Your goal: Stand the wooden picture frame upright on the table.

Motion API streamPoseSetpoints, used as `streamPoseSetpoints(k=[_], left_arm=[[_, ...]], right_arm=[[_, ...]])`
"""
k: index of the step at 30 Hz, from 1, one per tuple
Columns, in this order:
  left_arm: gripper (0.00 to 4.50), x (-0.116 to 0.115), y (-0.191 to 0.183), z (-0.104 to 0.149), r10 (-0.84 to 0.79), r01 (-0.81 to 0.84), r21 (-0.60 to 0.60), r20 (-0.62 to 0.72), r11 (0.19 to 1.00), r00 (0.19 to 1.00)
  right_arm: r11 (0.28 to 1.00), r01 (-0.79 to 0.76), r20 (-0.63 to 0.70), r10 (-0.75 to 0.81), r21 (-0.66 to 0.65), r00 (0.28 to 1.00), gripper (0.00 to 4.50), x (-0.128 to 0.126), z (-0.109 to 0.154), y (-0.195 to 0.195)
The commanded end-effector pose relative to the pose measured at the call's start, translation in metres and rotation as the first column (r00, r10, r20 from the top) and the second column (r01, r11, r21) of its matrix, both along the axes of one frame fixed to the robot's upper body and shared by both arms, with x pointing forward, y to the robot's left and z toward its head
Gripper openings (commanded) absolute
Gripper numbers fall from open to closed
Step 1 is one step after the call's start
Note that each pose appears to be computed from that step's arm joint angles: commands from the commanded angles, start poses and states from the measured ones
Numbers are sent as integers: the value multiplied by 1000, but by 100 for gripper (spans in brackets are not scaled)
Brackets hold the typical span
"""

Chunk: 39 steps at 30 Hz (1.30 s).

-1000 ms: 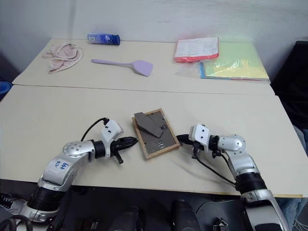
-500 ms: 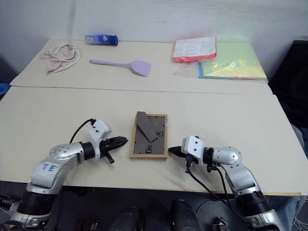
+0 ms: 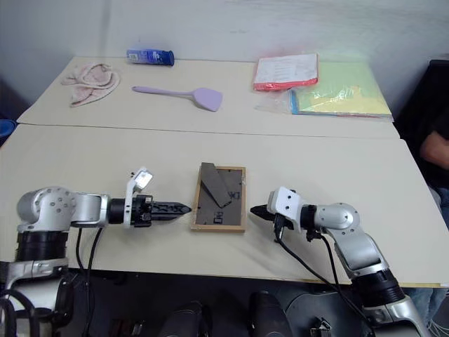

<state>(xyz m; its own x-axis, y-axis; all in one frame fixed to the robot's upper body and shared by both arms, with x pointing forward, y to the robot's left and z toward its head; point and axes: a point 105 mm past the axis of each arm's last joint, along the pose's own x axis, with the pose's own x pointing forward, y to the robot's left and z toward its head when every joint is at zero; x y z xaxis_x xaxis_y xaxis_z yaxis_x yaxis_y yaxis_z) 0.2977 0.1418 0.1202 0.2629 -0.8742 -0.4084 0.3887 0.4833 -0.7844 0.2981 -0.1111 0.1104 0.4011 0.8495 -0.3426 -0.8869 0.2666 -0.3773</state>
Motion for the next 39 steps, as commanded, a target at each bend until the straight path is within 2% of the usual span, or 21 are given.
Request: streamPoseSetpoints(k=[1, 7, 14, 17, 20, 23, 27, 29, 34, 39], left_arm=[[378, 0, -10, -7, -23, 24, 29, -51, 999, 998], [378, -5, -27, -11, -70, 71, 3, -109, 997, 992], [378, 4, -37, -4, -34, 27, -59, -122, 998, 992], [316, 7, -35, -4, -2, -5, -58, -113, 998, 994], [219, 7, -30, -4, 35, -39, -48, -78, 998, 996], [132, 8, -27, -2, 78, -78, -65, -14, 995, 997], [128, 8, -31, 10, 84, -73, -92, 131, 993, 988], [128, 9, -32, 14, 83, -67, -79, 221, 995, 972], [128, 3, -38, 20, 40, -9, -100, 306, 995, 951], [128, 1, -39, 22, 20, 16, -96, 357, 995, 934]], right_arm=[[1000, -17, 33, 16, 18, 999, 0, -3, 11, 8], [999, -25, 35, 24, 23, 999, 0, -2, 11, 17], [999, -31, 50, 29, 37, 998, 0, 1, 13, 26], [999, -26, 51, 24, 38, 998, 0, 2, 14, 23], [996, -35, 38, 32, 87, 999, 0, 1, 22, 17], [980, -53, -24, 59, 194, 998, 61, 1, 40, 14], [934, -20, -80, 52, 356, 995, 194, 16, 69, 17], [908, 39, -175, 38, 418, 984, 266, 25, 78, 20], [912, 56, -257, 55, 407, 965, 443, 34, 77, 35], [912, 21, -258, 94, 411, 962, 449, 38, 76, 52]])
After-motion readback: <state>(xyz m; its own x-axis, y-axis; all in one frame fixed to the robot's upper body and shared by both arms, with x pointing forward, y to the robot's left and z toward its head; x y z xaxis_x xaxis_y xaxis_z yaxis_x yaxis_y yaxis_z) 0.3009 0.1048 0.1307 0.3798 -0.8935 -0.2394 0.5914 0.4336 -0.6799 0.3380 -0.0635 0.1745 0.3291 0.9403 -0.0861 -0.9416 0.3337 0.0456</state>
